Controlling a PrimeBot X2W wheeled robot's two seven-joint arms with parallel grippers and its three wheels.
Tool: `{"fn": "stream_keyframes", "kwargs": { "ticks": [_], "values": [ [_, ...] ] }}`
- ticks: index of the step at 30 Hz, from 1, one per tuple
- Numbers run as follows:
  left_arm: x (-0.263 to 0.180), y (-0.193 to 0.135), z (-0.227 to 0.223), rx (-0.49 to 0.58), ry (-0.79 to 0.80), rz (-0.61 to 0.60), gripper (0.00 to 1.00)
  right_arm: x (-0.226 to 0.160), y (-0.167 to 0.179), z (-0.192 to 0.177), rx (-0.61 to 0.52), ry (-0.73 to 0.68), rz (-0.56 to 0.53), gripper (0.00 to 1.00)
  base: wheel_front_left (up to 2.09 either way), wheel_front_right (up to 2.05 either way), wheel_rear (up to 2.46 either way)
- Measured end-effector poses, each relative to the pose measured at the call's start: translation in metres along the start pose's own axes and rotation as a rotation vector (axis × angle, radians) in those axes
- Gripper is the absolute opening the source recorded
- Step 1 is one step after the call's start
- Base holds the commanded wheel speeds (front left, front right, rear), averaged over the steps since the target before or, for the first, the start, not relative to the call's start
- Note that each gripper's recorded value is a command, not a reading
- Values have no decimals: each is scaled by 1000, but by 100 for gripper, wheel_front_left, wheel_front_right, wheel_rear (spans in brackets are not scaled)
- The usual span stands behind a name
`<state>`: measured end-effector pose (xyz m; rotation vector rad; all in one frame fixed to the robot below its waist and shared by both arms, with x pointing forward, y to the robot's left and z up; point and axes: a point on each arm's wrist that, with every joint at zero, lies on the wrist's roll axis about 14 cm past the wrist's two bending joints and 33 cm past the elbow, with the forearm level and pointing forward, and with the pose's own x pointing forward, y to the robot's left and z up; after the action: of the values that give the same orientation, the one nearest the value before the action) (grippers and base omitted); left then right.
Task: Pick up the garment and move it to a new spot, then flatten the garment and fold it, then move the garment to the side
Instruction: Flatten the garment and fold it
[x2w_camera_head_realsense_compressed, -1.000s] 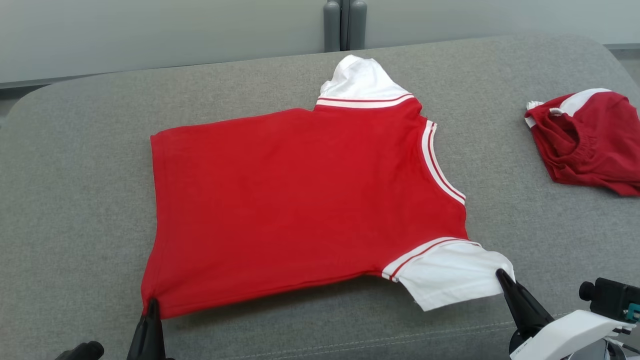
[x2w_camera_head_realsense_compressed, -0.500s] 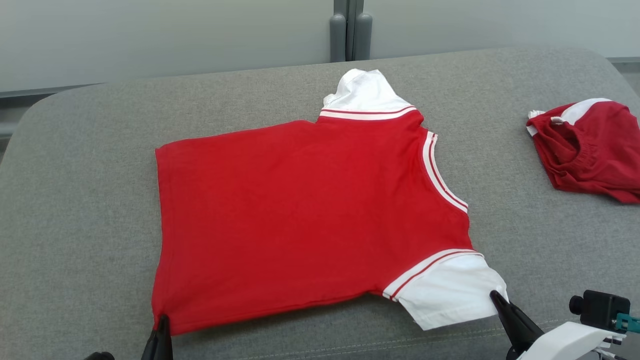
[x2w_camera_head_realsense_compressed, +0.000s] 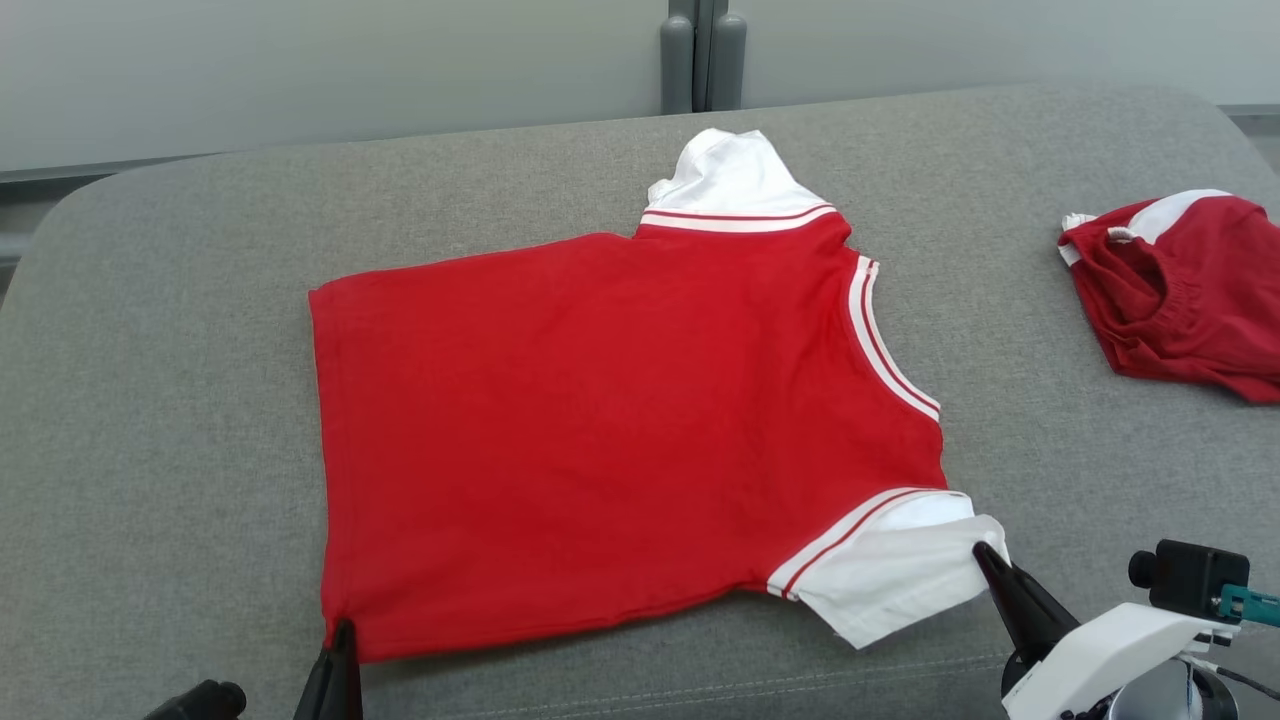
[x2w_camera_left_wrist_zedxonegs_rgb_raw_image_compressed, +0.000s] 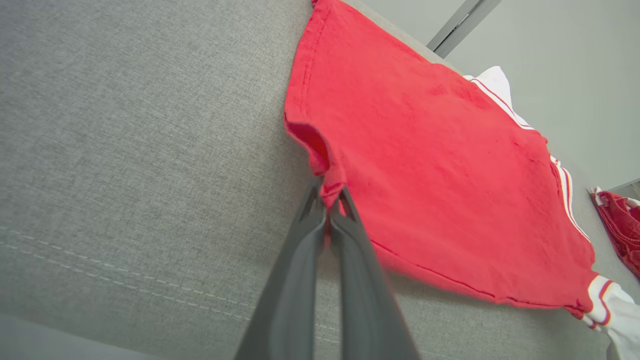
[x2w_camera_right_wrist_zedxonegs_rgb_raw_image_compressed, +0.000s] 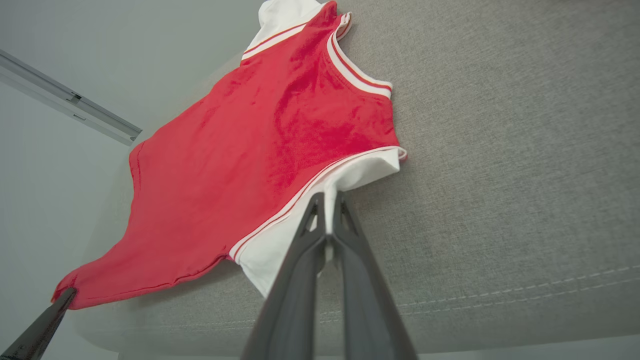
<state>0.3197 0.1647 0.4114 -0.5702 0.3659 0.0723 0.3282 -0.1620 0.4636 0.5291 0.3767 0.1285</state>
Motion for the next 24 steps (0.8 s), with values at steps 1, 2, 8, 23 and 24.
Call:
{"fn": "stream_keyframes", "kwargs": {
  "ticks": [1,2,8,23,24],
  "values": [
    [0,0,0,0,0,0,0,0,0,0,0,0,0,0,0,0,0],
    [2,-1,0,-3,5,0,0,3,1,1,-2,0,2,0,0,0,0],
    [13,-8,3,-71,35,15,0,23,6,8,-24,1,23,0,0,0,0],
    [55,-10,24,-164,47,100,0,83,7,40,-69,-6,21,0,0,0,0],
    [58,-8,23,-171,54,112,0,88,6,40,-72,0,17,0,0,0,0]
  ]
}}
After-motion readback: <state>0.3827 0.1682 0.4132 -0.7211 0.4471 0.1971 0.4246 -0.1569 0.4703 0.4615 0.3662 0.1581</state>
